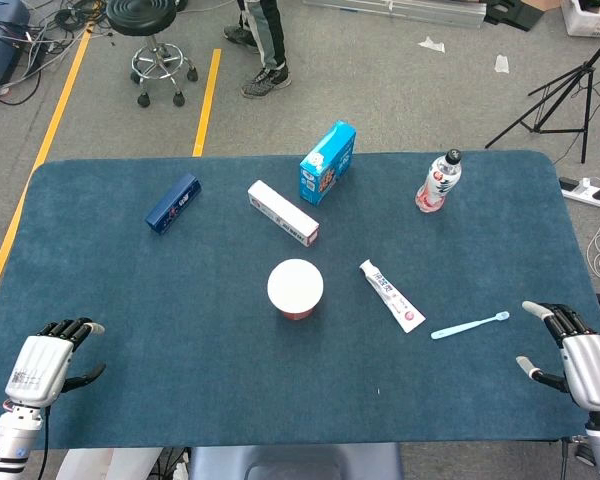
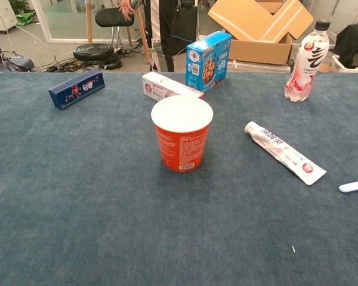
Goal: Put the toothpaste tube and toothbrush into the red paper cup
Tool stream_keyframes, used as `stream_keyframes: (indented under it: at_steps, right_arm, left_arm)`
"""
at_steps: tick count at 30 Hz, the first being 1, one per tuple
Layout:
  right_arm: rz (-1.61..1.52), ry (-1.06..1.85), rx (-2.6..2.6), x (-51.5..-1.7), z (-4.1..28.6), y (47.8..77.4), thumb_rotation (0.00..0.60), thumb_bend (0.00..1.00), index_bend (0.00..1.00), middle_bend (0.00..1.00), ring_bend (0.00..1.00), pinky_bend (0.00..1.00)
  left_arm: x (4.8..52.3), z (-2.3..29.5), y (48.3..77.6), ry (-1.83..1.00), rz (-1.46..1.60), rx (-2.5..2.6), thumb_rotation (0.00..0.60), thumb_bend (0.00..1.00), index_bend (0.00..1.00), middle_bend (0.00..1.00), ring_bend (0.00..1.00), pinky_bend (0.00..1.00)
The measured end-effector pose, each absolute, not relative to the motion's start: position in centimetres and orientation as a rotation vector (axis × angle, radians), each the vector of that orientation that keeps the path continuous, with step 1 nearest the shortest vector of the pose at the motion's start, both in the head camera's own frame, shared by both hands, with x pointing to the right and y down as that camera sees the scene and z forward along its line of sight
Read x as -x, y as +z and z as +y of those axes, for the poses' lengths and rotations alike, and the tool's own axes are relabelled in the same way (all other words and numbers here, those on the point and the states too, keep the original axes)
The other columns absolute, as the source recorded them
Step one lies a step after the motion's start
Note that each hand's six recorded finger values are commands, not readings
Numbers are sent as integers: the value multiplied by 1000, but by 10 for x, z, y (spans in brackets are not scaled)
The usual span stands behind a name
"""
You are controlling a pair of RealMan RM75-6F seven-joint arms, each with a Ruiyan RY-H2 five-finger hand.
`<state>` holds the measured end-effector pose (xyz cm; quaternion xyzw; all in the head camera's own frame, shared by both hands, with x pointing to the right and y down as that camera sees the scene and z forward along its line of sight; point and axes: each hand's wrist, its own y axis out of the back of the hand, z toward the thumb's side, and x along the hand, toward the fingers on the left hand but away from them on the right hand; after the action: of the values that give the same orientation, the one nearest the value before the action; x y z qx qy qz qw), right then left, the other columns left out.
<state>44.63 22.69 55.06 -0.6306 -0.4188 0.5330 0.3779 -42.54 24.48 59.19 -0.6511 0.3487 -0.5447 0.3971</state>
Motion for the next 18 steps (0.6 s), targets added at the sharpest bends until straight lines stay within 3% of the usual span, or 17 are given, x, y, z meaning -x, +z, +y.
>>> stream_keyframes:
  at_steps: [18]
  right_arm:
    - [-1049, 1364, 1622, -440, 226, 557, 600, 87, 269, 269, 176, 488]
  left_arm:
    - [426, 245, 586, -1365, 902, 1649, 600, 148, 378, 375, 374, 421]
